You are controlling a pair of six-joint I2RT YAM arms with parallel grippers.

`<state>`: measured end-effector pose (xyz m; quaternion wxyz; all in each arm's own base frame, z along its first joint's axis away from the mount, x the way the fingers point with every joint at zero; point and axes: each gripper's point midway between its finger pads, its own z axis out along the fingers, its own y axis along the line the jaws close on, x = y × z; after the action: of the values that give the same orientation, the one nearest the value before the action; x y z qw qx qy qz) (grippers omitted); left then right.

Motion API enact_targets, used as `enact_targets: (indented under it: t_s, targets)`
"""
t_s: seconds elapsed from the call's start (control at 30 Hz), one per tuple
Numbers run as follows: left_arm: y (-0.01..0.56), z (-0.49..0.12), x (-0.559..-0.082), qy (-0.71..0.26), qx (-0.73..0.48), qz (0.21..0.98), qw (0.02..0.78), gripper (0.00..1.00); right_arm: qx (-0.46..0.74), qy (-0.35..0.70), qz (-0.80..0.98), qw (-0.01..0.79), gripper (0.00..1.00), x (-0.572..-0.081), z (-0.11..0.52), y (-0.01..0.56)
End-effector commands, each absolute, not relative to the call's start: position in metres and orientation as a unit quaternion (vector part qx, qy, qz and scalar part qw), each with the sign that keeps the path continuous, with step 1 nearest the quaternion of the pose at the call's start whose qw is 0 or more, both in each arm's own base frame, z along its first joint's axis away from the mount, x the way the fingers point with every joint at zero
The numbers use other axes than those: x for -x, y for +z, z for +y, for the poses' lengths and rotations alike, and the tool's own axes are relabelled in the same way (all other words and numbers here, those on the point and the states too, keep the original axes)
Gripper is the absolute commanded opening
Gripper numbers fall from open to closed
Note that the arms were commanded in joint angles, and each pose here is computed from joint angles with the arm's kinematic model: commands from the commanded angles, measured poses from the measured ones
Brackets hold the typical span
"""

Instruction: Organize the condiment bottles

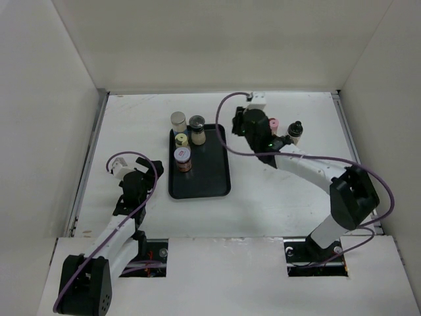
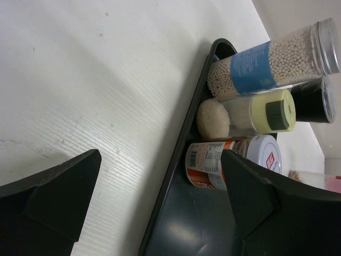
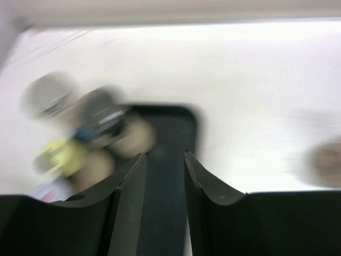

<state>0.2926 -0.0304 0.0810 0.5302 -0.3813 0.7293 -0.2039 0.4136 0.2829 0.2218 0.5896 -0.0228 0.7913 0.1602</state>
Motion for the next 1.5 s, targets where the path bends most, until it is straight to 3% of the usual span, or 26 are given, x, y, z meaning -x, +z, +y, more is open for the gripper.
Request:
enact_targets:
  t_s: [0.0,0.17,0.3,0.67,0.97,1.07,1.17,1.3,1.47]
  targets:
    - [0.091,-0.032,-0.295,-0.216,0.377,0.718,0.543,1.00,-0.057,0.063,0.788,0.610,0.41,-0.443,0.201,0.220]
    - [0.089,-0.032,-0.296,-0.213,0.376,0.720,0.543,1.00,-0.104,0.001,0.790,0.604,0.73,-0.475,0.135,0.213]
    - [0.087,-0.034,-0.297,-0.214,0.376,0.724,0.538,1.00,-0.116,-0.028,0.799,0.590,0.77,-0.496,0.111,0.206]
    - [0.085,-0.034,-0.298,-0.212,0.377,0.726,0.535,1.00,-0.104,-0.050,0.842,0.527,0.76,-0.509,0.095,0.164]
    - [0.087,-0.033,-0.298,-0.212,0.378,0.722,0.540,1.00,-0.092,-0.033,0.858,0.504,0.68,-0.514,0.102,0.142]
    - [0.086,-0.032,-0.298,-0.211,0.379,0.722,0.539,1.00,-0.094,-0.034,0.858,0.504,0.59,-0.516,0.100,0.141]
    - [0.086,-0.033,-0.298,-0.212,0.378,0.723,0.538,1.00,-0.099,-0.029,0.848,0.521,0.48,-0.516,0.101,0.154]
    - [0.086,-0.033,-0.298,-0.211,0.377,0.724,0.538,1.00,-0.094,-0.005,0.801,0.591,0.45,-0.517,0.110,0.210]
    - [0.088,-0.029,-0.298,-0.209,0.381,0.718,0.544,1.00,-0.038,0.047,0.764,0.642,0.45,-0.493,0.167,0.268]
